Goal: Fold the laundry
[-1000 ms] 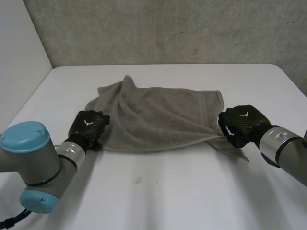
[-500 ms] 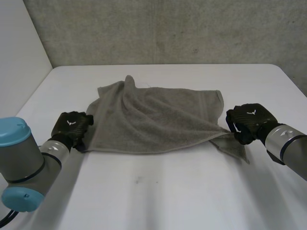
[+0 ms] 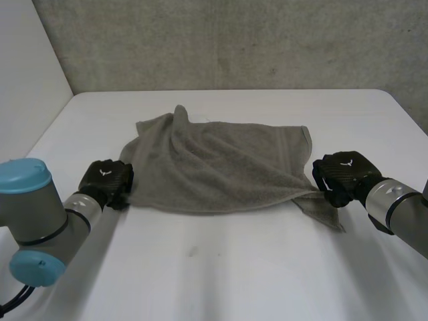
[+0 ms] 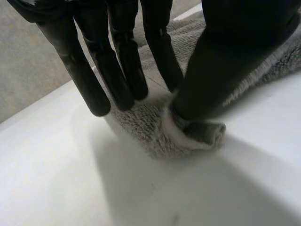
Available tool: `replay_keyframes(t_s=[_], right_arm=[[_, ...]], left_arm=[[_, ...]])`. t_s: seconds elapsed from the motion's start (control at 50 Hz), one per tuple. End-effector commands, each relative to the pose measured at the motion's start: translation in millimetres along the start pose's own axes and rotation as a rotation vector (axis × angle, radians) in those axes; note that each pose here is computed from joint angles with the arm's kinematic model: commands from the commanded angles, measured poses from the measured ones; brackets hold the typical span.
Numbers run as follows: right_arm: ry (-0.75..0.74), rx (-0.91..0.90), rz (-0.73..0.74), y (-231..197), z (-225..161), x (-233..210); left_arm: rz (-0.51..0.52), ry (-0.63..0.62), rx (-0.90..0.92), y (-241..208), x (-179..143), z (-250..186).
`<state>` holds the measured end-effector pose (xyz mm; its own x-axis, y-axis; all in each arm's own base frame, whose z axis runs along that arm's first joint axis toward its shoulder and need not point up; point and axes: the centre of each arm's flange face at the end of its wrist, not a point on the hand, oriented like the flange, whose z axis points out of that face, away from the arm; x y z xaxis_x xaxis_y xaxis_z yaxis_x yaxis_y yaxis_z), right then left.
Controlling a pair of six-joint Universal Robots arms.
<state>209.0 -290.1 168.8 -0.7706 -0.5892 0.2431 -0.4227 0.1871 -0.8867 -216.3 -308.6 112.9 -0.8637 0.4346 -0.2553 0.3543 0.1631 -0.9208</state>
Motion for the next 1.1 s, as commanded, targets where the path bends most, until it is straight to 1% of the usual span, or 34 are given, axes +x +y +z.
replay_keyframes(t_s=[0.02, 0.12, 0.16, 0.18, 0.2, 0.22, 0.26, 0.28, 0.32, 0.38, 0.42, 0.5, 0.56, 0.66, 0.82, 0.86, 0.96, 1.1], right_arm=[[-0.004, -0.001, 0.007, 0, 0, -1], [-0.016, -0.020, 0.023, 1, -2, -3], [-0.029, -0.052, 0.079, 1, -5, -4], [-0.029, -0.052, 0.080, 1, -5, -4], [-0.030, -0.060, 0.125, 0, -6, -3], [-0.030, -0.060, 0.126, 0, -6, -3], [-0.018, -0.058, 0.211, -9, -7, 3], [-0.018, -0.058, 0.211, -9, -7, 3], [-0.013, -0.060, 0.290, -14, -8, 8], [-0.004, -0.063, 0.328, -15, -8, 12], [0.032, -0.065, 0.391, -14, -11, 24], [0.041, -0.067, 0.406, -13, -17, 25], [0.034, -0.094, 0.419, -3, -20, 19], [0.031, -0.108, 0.431, 8, -21, 13], [0.032, -0.089, 0.422, 22, -15, 4], [0.001, -0.107, 0.427, 30, -10, -8], [-0.022, -0.109, 0.422, 34, -5, -17], [-0.015, -0.103, 0.401, 39, 0, -21]], left_arm=[[0.007, -0.026, 0.047, -11, -6, 5], [0.012, -0.037, 0.068, -21, -7, -11], [0.011, -0.036, 0.066, -21, -7, -15], [0.014, -0.036, 0.069, -23, -6, -19], [0.014, -0.036, 0.069, -23, -6, -20], [0.015, -0.038, 0.077, -26, -6, -23], [0.016, -0.042, 0.083, -29, -7, -27], [0.018, -0.043, 0.092, -32, -7, -31], [0.020, -0.044, 0.100, -35, -7, -34], [0.024, -0.056, 0.125, -43, -9, -39], [0.026, -0.062, 0.142, -49, -11, -42], [0.033, -0.089, 0.200, -68, -19, -50], [0.037, -0.101, 0.233, -78, -22, -56], [0.042, -0.110, 0.260, -87, -24, -61], [0.042, -0.112, 0.261, -89, -25, -62], [0.043, -0.114, 0.261, -88, -25, -62], [0.040, -0.126, 0.256, -87, -30, -61], [0.037, -0.139, 0.251, -86, -34, -60]])
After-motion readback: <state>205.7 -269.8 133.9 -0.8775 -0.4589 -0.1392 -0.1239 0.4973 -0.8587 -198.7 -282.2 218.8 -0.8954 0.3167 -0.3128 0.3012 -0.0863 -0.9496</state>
